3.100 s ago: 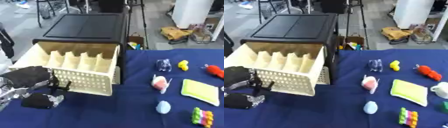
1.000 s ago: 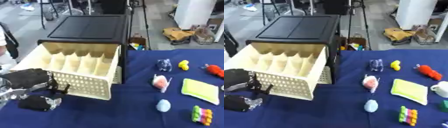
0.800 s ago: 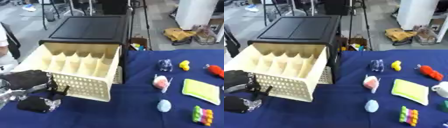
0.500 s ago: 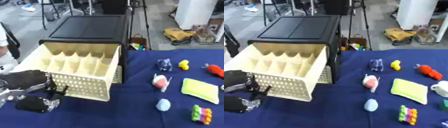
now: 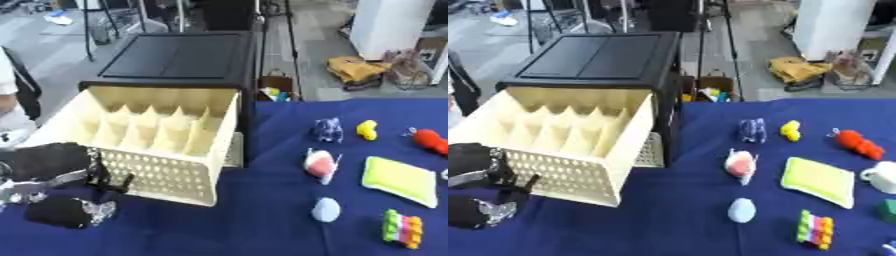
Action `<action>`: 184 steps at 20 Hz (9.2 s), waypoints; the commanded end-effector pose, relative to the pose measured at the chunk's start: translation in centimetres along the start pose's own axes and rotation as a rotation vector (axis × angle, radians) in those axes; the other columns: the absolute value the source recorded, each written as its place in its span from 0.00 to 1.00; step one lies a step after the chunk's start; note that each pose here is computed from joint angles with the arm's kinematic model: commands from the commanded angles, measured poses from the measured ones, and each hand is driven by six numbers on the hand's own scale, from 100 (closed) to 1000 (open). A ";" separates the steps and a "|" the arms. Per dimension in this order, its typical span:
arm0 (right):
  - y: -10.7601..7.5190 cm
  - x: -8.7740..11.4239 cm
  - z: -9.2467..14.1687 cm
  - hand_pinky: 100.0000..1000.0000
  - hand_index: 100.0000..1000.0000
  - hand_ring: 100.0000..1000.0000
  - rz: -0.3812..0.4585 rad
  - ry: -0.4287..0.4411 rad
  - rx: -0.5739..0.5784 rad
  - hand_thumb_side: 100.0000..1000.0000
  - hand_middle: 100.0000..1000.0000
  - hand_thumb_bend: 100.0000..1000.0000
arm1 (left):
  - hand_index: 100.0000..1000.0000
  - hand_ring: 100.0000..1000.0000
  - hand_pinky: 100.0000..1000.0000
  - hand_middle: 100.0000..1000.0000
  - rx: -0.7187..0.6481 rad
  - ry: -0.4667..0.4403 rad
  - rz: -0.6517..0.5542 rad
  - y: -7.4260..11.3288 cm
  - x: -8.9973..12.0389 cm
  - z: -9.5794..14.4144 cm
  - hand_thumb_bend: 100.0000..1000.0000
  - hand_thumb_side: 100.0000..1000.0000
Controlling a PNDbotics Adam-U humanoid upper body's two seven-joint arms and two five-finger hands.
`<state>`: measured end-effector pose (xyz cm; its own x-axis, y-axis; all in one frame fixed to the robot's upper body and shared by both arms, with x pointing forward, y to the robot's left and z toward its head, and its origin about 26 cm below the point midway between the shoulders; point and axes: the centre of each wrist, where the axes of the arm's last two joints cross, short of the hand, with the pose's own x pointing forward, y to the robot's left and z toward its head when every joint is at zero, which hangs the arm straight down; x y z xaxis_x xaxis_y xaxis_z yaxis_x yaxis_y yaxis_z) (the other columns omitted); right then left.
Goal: Pick up objects from table and place into drawer.
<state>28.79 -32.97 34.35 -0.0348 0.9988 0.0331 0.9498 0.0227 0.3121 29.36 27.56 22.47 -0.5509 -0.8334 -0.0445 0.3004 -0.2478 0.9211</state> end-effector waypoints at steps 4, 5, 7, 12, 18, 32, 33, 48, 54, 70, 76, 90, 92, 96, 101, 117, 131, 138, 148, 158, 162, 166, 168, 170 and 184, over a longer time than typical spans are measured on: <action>-0.3 -0.1 -1.0 0.53 0.64 0.61 0.018 -0.016 -0.040 1.00 0.57 0.00 | 0.29 0.00 0.00 0.00 -0.030 -0.028 0.006 0.0 -0.1 0.4 0.00 0.83; -0.3 -0.1 -1.0 0.53 0.64 0.61 0.018 -0.016 -0.040 1.00 0.57 0.00 | 0.29 0.00 0.00 0.00 -0.032 -0.032 0.011 -0.1 -0.1 0.3 0.00 0.84; -0.3 -0.1 -1.0 0.53 0.64 0.61 0.017 -0.015 -0.040 1.00 0.57 0.00 | 0.30 0.00 0.00 0.00 -0.030 -0.033 0.021 -0.1 -0.1 0.4 0.00 0.84; -0.3 -0.1 -1.0 0.54 0.64 0.61 0.018 -0.015 -0.042 1.00 0.57 0.00 | 0.40 0.00 0.00 0.00 -0.007 -0.034 0.042 0.0 -0.2 0.5 0.08 0.90; -0.3 -0.1 -1.0 0.53 0.64 0.61 0.018 -0.014 -0.043 1.00 0.57 0.00 | 0.55 0.00 0.00 0.00 0.011 -0.054 0.043 0.1 -0.3 0.5 0.14 0.95; -0.3 -0.1 -1.0 0.53 0.64 0.61 0.019 -0.011 -0.044 1.00 0.57 0.00 | 0.67 0.29 0.01 0.31 0.004 -0.087 0.042 0.2 -0.5 0.7 0.16 0.96; -0.3 -0.1 -1.0 0.53 0.64 0.61 0.020 -0.010 -0.043 1.00 0.57 0.00 | 0.74 0.34 0.07 0.36 0.001 -0.087 0.039 0.1 -0.5 0.7 0.16 0.96; -0.3 -0.1 -0.9 0.53 0.64 0.61 0.024 -0.007 -0.044 1.00 0.57 0.00 | 0.92 0.58 0.31 0.59 0.044 -0.045 0.015 0.9 -1.2 1.3 0.11 0.97; -0.3 -0.1 -0.9 0.53 0.64 0.61 0.025 -0.006 -0.045 1.00 0.57 0.00 | 1.00 0.82 0.65 0.81 0.060 -0.066 0.064 1.0 -1.2 1.4 0.11 1.00; -0.3 0.0 -1.1 0.53 0.63 0.61 0.022 -0.007 -0.060 1.00 0.57 0.00 | 0.93 0.51 0.24 0.56 -0.001 -0.042 0.092 1.4 -1.4 1.7 0.18 1.00; -0.2 0.1 -1.2 0.53 0.63 0.61 0.013 -0.011 -0.063 1.00 0.57 0.00 | 0.90 0.50 0.22 0.55 -0.139 -0.065 0.138 1.9 -1.3 1.8 0.27 1.00; -0.2 0.3 -1.2 0.53 0.63 0.61 0.003 -0.009 -0.062 1.00 0.57 0.00 | 0.89 0.38 0.11 0.40 -0.228 -0.113 0.220 1.9 -1.1 1.8 1.00 1.00; -0.2 0.3 -1.2 0.53 0.63 0.61 0.003 -0.009 -0.062 1.00 0.57 0.00 | 0.83 0.38 0.10 0.41 -0.224 -0.108 0.223 2.0 -1.1 1.8 1.00 1.00; -0.2 0.3 -1.2 0.53 0.63 0.61 0.004 -0.007 -0.062 1.00 0.57 0.00 | 0.70 0.31 0.03 0.34 -0.217 -0.102 0.237 2.1 -1.1 1.8 1.00 1.00; -0.2 0.3 -1.2 0.53 0.63 0.61 0.005 -0.005 -0.063 1.00 0.57 0.00 | 0.68 0.14 0.00 0.16 -0.214 -0.088 0.241 2.1 -1.0 1.8 0.88 1.00; -0.1 0.4 -1.1 0.53 0.63 0.61 0.004 -0.002 -0.068 1.00 0.56 0.00 | 0.85 0.49 0.13 0.59 -0.242 -0.119 0.257 1.4 -0.8 1.4 1.00 1.00; -0.1 0.4 -1.1 0.53 0.63 0.61 0.005 0.000 -0.073 1.00 0.56 0.00 | 0.92 0.38 0.00 0.41 -0.247 -0.099 0.291 1.5 -0.8 1.4 0.99 1.00; -0.1 0.4 -1.1 0.53 0.63 0.61 0.004 0.000 -0.073 1.00 0.56 0.00 | 0.91 0.14 0.00 0.17 -0.234 -0.093 0.249 1.6 -0.8 1.5 0.97 1.00; -0.1 0.4 -1.0 0.53 0.63 0.60 0.010 0.001 -0.071 1.00 0.56 0.00 | 0.89 0.09 0.00 0.10 -0.112 0.049 -0.044 3.9 -1.5 2.6 0.93 1.00; -0.2 0.3 -0.9 0.53 0.63 0.61 0.021 0.008 -0.072 1.00 0.56 0.00 | 0.79 0.00 0.00 0.00 -0.046 0.083 -0.168 5.1 -1.4 2.8 0.63 1.00; -0.2 0.3 -0.8 0.53 0.63 0.61 0.023 0.010 -0.074 1.00 0.56 0.00 | 0.87 0.02 0.00 0.03 -0.054 0.031 -0.084 4.8 -1.3 2.6 0.65 1.00; -0.2 0.3 -0.8 0.53 0.63 0.61 0.024 0.011 -0.077 1.00 0.56 0.00 | 0.87 0.02 0.00 0.04 -0.055 0.016 -0.054 4.7 -1.2 2.5 0.62 1.00; -0.2 0.3 -0.8 0.53 0.63 0.61 0.025 0.012 -0.078 1.00 0.56 0.00 | 0.76 0.02 0.00 0.06 -0.059 0.016 -0.064 4.5 -1.2 2.4 0.64 1.00; -0.2 0.3 -0.8 0.53 0.63 0.61 0.025 0.014 -0.078 1.00 0.56 0.00 | 0.75 0.02 0.00 0.06 -0.067 0.017 -0.077 4.2 -1.2 2.3 0.67 1.00; -0.2 0.3 -0.8 0.53 0.63 0.61 0.029 0.015 -0.080 1.00 0.56 0.00 | 0.88 0.04 0.00 0.09 -0.058 0.034 -0.122 4.3 -1.4 2.5 0.71 1.00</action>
<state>28.92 -32.72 34.29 -0.0376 0.9982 0.0473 0.9431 0.0198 0.3320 29.66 28.53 26.28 -0.5745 -0.8082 -0.1295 0.3121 -0.3625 0.8781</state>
